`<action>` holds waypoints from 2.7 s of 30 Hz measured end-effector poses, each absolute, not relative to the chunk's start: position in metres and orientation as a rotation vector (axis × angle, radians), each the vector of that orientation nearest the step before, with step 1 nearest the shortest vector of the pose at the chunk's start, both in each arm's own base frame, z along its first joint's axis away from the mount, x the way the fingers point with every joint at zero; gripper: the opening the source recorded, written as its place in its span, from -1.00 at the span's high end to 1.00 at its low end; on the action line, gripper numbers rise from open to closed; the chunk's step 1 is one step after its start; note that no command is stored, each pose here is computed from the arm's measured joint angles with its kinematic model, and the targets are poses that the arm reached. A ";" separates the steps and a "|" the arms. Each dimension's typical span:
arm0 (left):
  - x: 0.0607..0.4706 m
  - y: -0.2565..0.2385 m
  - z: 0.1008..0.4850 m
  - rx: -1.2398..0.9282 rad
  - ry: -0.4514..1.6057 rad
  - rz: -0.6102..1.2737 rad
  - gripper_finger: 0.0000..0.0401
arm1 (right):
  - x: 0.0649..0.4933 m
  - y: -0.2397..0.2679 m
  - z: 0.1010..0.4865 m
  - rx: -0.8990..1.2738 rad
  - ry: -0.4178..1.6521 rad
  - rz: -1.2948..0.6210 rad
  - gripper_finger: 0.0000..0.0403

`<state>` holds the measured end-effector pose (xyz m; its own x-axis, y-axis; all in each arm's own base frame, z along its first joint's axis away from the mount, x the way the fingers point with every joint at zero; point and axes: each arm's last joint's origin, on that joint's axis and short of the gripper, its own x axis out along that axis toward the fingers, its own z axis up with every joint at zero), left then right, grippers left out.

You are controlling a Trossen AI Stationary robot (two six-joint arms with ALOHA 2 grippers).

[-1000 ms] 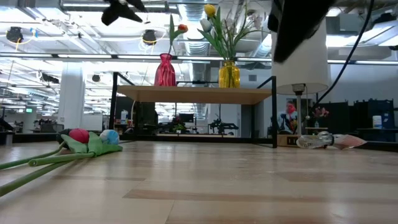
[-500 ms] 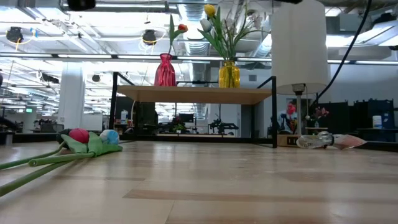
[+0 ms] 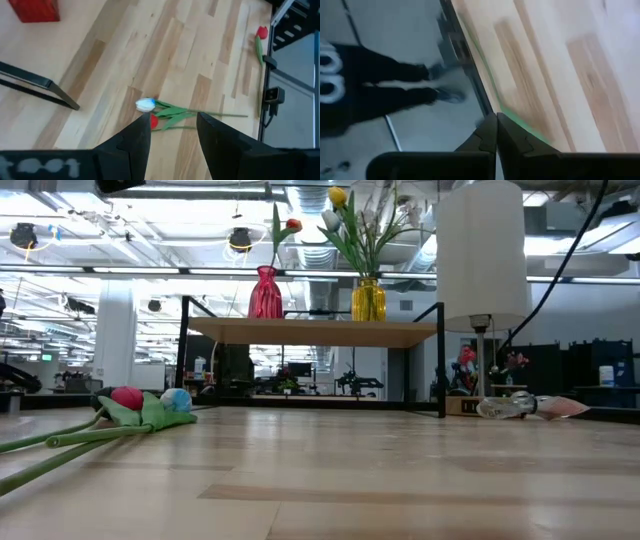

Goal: Pick and place flowers into a vace then onto a shelf
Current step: Put the bottom red tulip into the red flower vase

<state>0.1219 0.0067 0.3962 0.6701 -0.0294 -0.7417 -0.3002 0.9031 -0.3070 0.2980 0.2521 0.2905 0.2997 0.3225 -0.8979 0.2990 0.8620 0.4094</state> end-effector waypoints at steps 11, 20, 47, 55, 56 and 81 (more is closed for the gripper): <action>0.138 -0.004 0.391 -0.398 0.888 0.100 0.26 | 0.267 0.274 0.282 0.278 1.331 0.148 0.64; 0.165 -0.013 0.383 -0.389 0.921 0.071 0.26 | 0.262 0.272 0.248 0.101 1.360 0.219 0.08; 0.184 -0.015 0.373 -0.356 0.980 0.122 0.26 | 0.282 0.300 0.149 0.033 1.528 0.329 0.05; 0.184 -0.015 0.373 -0.356 0.980 0.122 0.26 | 0.282 0.299 0.149 0.065 1.522 0.257 0.28; 0.184 -0.015 0.373 -0.356 0.980 0.122 0.26 | 0.282 0.298 0.149 0.071 1.522 0.242 0.33; 0.182 -0.025 0.374 -0.459 1.041 -0.217 0.26 | 0.304 0.288 0.172 0.236 1.478 0.025 0.99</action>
<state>0.1819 -0.0245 0.3741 0.4946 -0.3856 -0.7789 -0.0416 0.8847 -0.4644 0.3039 0.2877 0.1724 0.0966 0.1607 -0.9823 0.1279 0.9767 0.1723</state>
